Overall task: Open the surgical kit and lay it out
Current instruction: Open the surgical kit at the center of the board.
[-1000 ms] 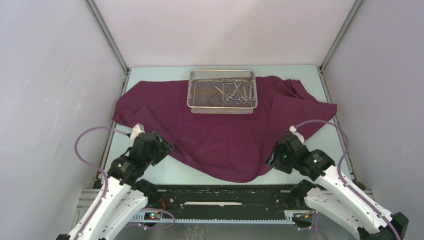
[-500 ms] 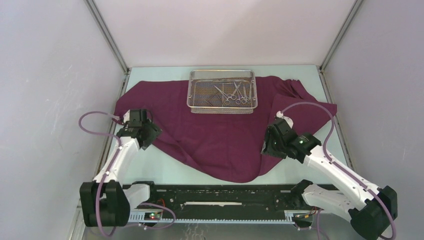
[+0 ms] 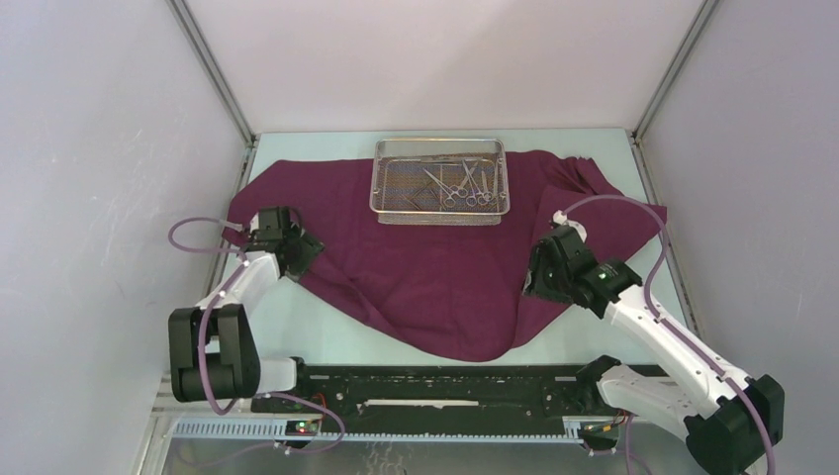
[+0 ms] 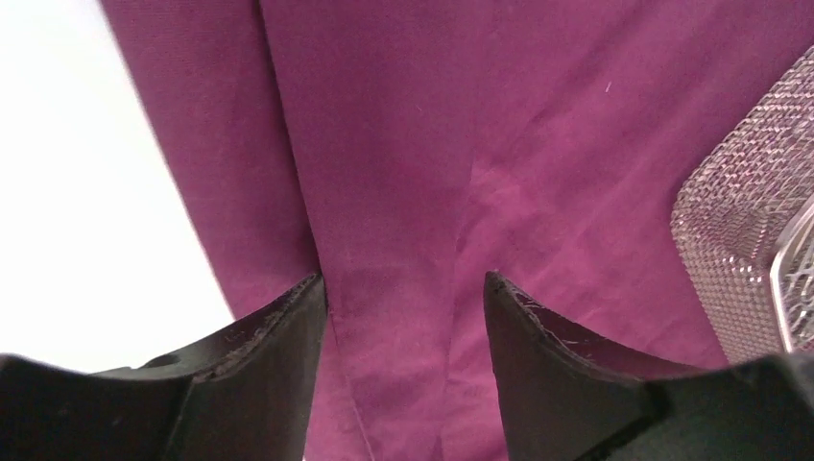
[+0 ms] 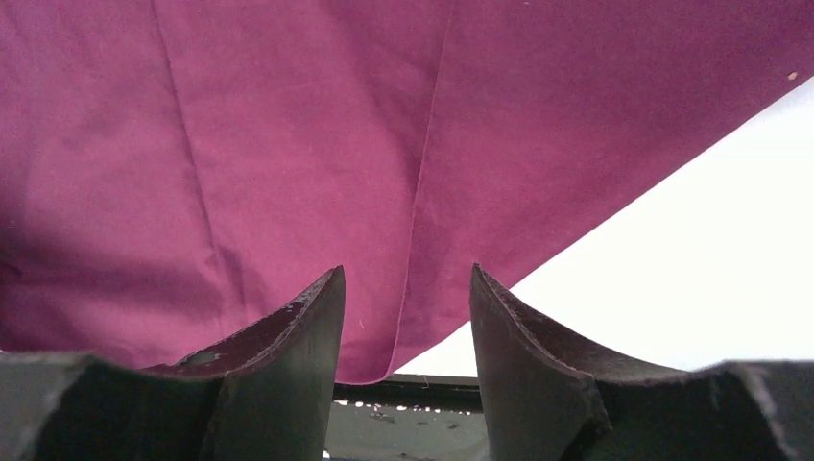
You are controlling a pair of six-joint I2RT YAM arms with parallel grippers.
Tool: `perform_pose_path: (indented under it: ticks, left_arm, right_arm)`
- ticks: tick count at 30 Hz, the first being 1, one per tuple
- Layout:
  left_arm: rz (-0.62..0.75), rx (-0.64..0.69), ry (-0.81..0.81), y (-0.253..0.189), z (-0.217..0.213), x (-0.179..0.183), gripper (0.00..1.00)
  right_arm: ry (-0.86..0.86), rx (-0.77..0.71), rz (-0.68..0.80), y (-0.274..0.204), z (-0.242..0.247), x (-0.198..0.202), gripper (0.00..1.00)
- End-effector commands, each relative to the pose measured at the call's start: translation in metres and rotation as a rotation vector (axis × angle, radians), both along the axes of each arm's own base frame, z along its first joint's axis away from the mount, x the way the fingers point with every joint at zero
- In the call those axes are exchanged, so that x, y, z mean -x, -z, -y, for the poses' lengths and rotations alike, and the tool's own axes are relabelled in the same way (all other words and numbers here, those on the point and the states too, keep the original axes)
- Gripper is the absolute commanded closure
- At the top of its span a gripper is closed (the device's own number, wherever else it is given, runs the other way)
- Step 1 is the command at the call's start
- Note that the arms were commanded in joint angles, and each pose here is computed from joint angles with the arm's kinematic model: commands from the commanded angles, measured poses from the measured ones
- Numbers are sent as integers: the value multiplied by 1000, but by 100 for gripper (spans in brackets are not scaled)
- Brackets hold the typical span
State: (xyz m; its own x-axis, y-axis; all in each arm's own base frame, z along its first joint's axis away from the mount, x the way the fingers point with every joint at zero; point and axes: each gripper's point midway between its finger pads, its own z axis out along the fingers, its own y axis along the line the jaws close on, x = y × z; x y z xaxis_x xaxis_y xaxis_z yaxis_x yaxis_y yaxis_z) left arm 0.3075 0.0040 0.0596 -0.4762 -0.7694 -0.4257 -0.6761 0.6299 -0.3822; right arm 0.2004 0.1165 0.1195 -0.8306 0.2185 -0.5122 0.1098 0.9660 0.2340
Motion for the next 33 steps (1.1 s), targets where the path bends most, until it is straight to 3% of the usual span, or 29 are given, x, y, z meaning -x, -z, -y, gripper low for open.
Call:
perform_pose_path:
  ticks: [1,8,11,20,33]
  left_arm:
    - [90,58,-23,-8,3,-26,36]
    - [72,53,-72,5,-2,-22,43]
    - [83,56,-85,7,-6,-24,51]
    - [77,50,-46,10,-10,-29,98]
    - [132,28,-16,-16,-8,-7,100]
  right_arm:
    - [-2,-15,78,-19,2,-18,41]
    - [22,-26,78,-17,7,-30,41]
    - [41,-29,79,-15,10,-37,41]
    - [160,-29,78,-4,26,-76,39]
    - [272,89,44,11,54,-163,36]
